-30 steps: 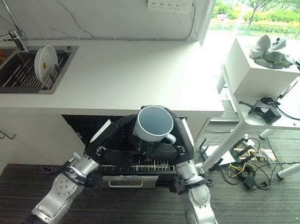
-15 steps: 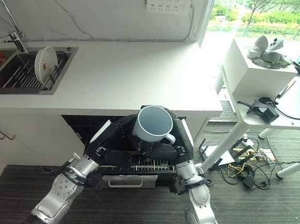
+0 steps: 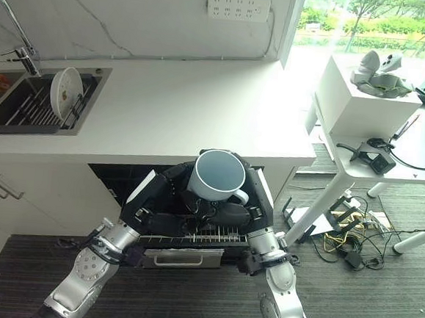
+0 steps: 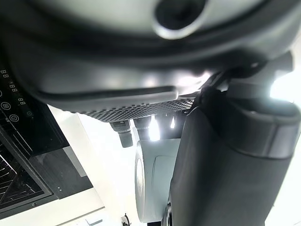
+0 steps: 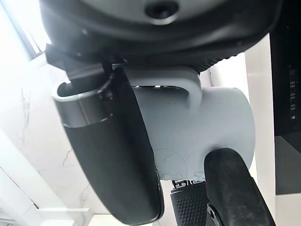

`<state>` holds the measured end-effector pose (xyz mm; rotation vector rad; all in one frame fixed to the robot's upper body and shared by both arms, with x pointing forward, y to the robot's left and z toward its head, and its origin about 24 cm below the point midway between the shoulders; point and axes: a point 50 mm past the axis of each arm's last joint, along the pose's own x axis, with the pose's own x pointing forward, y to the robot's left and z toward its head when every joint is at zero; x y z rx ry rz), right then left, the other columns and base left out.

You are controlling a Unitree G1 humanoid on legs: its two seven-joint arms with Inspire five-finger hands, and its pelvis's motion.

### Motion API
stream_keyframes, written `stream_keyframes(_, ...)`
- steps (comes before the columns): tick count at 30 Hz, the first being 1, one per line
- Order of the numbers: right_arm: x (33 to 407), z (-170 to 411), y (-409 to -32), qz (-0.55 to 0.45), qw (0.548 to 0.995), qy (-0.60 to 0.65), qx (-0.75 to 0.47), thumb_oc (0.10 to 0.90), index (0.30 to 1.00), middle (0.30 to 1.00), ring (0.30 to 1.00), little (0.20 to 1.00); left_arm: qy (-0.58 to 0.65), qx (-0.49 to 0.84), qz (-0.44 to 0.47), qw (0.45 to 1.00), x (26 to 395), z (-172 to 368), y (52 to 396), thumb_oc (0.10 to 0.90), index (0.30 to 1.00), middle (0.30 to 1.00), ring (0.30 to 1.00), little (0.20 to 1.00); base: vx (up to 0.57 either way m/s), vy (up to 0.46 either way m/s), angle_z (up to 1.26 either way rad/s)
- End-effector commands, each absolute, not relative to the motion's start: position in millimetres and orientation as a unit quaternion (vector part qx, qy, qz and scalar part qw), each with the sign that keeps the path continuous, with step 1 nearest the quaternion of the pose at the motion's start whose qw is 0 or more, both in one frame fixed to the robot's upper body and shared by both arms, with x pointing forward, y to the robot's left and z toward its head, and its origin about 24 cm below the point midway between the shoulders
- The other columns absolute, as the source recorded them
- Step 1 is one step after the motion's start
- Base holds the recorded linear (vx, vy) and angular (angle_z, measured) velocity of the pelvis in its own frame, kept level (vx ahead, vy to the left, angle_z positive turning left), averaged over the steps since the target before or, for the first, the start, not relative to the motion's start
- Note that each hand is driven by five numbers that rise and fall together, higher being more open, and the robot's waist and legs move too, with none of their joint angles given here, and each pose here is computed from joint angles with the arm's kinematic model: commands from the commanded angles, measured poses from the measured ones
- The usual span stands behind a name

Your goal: Place the dishes in the dishwasher.

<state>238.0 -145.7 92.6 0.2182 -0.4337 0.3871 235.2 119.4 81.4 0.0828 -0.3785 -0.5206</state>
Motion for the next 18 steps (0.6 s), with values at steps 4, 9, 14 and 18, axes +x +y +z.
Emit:
stream_keyframes(4,236.4,139.1,-187.1,0.101,0.92,-0.347,0.15,0.8,0.9,0.9,0.9,0.9,-0.282,-0.021,-0.057,0.957,251.1,122.8,187.5,0.8,0.9,0.9,0.9,0.9,0.0,0.0,0.0)
stream_keyframes(9,236.5,138.3,-186.6,0.095,0.92,-0.348,0.153,0.8,0.9,0.9,0.9,0.9,-0.279,-0.021,-0.058,0.958,251.7,122.0,186.9,0.8,0.9,0.9,0.9,0.9,0.0,0.0,0.0)
stream_keyframes(14,235.8,139.1,-186.7,0.088,0.919,-0.353,0.155,0.4,0.3,0.3,0.3,0.3,-0.28,-0.022,-0.056,0.958,251.3,121.6,186.7,0.8,0.9,0.9,0.9,0.9,0.0,0.0,0.0)
stream_keyframes(18,235.3,138.4,-187.4,0.082,0.918,-0.354,0.16,0.4,0.3,0.3,0.3,0.3,-0.28,-0.023,-0.053,0.958,251.0,122.5,186.8,0.8,0.9,0.9,0.9,0.9,0.0,0.0,0.0)
